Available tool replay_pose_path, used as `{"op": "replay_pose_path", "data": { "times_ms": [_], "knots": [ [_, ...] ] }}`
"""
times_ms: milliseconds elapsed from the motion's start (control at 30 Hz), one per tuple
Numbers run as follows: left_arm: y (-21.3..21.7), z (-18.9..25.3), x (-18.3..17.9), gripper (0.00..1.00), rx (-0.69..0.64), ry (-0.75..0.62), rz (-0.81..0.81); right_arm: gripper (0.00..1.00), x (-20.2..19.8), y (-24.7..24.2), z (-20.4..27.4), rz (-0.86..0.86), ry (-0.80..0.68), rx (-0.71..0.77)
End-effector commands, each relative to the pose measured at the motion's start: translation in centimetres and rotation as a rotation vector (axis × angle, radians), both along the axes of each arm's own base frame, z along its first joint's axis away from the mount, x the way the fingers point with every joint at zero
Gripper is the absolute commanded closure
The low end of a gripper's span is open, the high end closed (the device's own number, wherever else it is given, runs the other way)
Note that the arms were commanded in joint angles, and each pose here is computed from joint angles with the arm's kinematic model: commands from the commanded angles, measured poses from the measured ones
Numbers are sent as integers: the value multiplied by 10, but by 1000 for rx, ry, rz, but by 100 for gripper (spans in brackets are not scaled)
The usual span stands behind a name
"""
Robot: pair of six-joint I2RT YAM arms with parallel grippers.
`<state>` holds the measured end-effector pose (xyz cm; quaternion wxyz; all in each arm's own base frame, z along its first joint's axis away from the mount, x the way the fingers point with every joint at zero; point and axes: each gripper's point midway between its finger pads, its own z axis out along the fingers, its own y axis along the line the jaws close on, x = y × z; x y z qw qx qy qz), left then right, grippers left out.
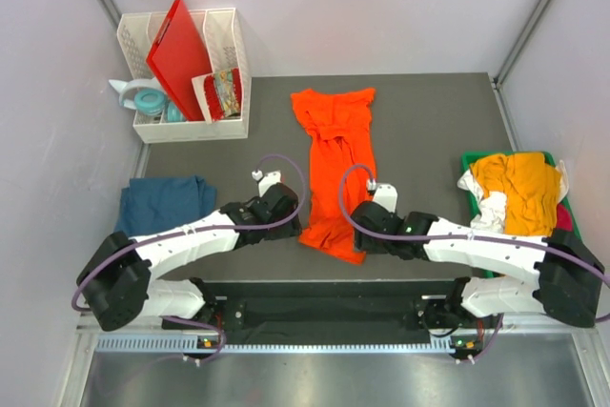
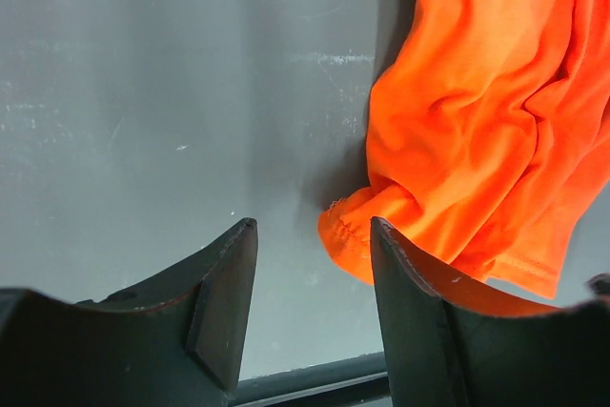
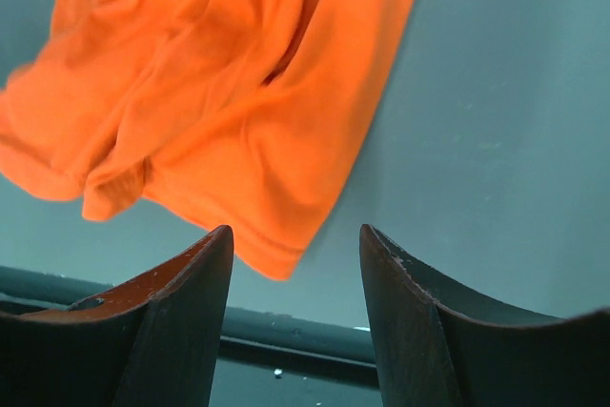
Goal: Fold and stack the t-shirts
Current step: Rotate the tshirt 90 degrees
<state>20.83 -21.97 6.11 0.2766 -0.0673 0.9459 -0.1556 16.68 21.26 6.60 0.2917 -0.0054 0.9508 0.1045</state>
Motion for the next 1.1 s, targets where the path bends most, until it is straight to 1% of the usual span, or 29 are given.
{"op": "replay_pose_path", "data": {
  "times_ms": [0,200,333,433,467,533,567,600,800,900,1067],
  "knots": [
    [-7,7,8,44,-43,-46,12,44,-8,12,-7,-17,14,29],
    [-9,2,8,44,-33,-36,1,45,-18,7,-31,-34,57,6],
    [-10,-2,5,44,-31,-19,-11,47,-26,2,-51,-53,113,-35],
    [-9,-3,4,45,-26,-16,-14,58,-34,-2,-59,-66,145,-55],
    [-9,-3,4,45,-25,-16,-15,68,-35,-4,-61,-77,152,-60],
    [-8,-3,3,45,-23,-16,-17,83,-41,-8,-62,-83,168,-75],
    [-8,-3,3,45,-25,-16,-19,96,-42,-10,-62,-94,172,-77],
    [-8,-3,3,45,-25,-18,-20,100,-44,-12,-62,-99,176,-84],
    [-11,-6,4,45,-31,-17,-27,100,-64,-27,-63,-127,216,-114],
    [-13,-8,4,45,-36,-12,-32,100,-78,-42,-61,-141,241,-173],
    [-18,-13,3,45,-49,0,-42,100,-88,-59,-53,-194,253,-203]
  ]
}}
